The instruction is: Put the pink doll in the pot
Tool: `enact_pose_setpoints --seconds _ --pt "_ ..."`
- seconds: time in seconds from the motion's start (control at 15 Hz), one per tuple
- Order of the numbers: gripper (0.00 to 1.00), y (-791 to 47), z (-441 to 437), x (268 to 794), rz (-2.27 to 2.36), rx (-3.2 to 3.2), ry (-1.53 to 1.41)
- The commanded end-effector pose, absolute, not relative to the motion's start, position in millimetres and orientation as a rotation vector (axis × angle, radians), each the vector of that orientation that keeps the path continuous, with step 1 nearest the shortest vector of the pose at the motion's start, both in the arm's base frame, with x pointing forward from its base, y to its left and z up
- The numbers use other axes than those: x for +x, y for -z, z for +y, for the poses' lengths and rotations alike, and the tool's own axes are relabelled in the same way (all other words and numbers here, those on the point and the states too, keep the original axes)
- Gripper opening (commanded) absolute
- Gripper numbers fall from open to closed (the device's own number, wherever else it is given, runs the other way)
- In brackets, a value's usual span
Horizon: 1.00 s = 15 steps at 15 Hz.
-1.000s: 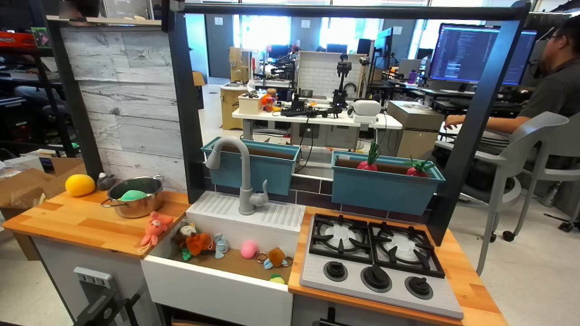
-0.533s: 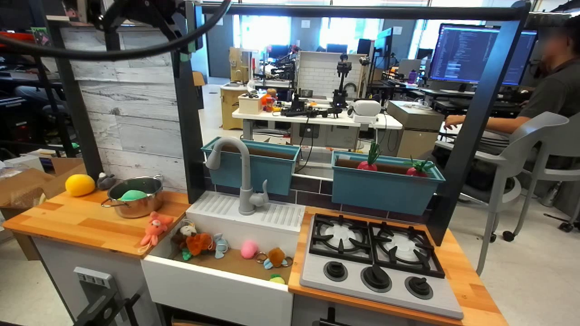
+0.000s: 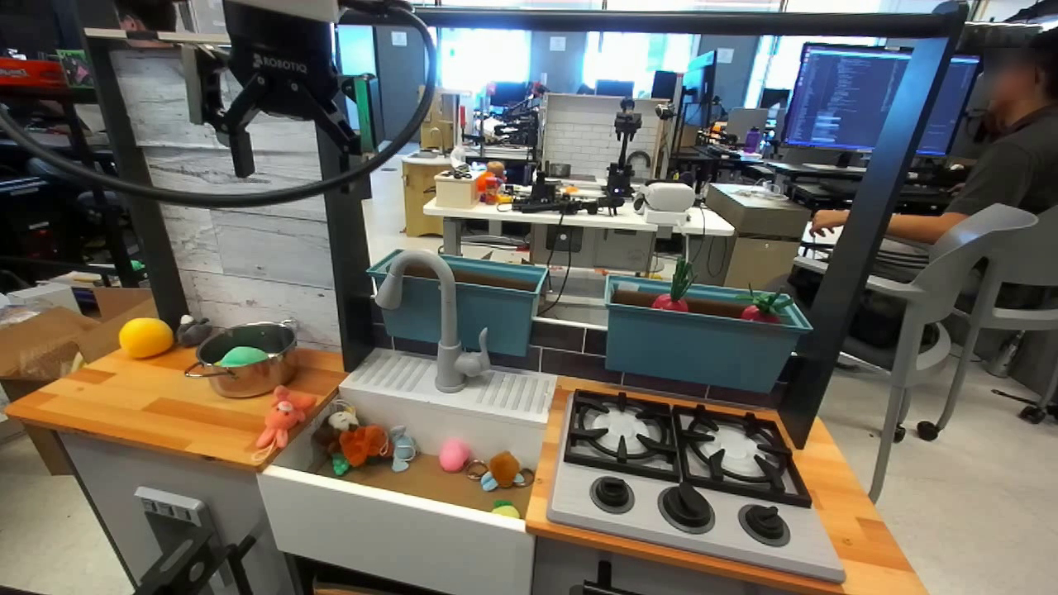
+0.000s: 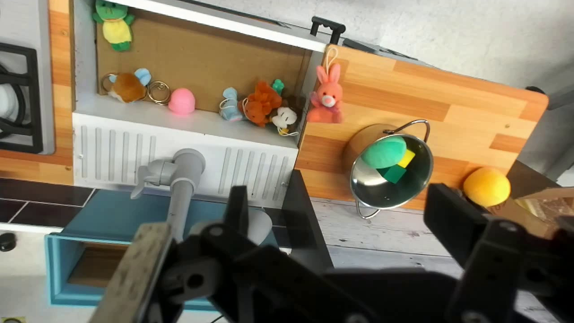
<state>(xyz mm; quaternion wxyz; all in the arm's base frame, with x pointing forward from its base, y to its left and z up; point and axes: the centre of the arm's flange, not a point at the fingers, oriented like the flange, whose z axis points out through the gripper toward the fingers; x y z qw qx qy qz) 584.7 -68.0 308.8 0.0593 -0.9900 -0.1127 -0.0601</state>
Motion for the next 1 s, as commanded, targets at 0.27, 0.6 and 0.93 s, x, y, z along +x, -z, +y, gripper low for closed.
enact_pose_setpoints --seconds 0.27,0.6,0.93 --pt "1.0 -267.8 -40.6 627.4 -0.383 -3.032 0.144" --pt "1.0 -237.8 -28.9 644.2 -0.403 -3.025 0.111" --pt "1.0 -212.5 -23.7 665.6 -0.441 -3.018 0.098"
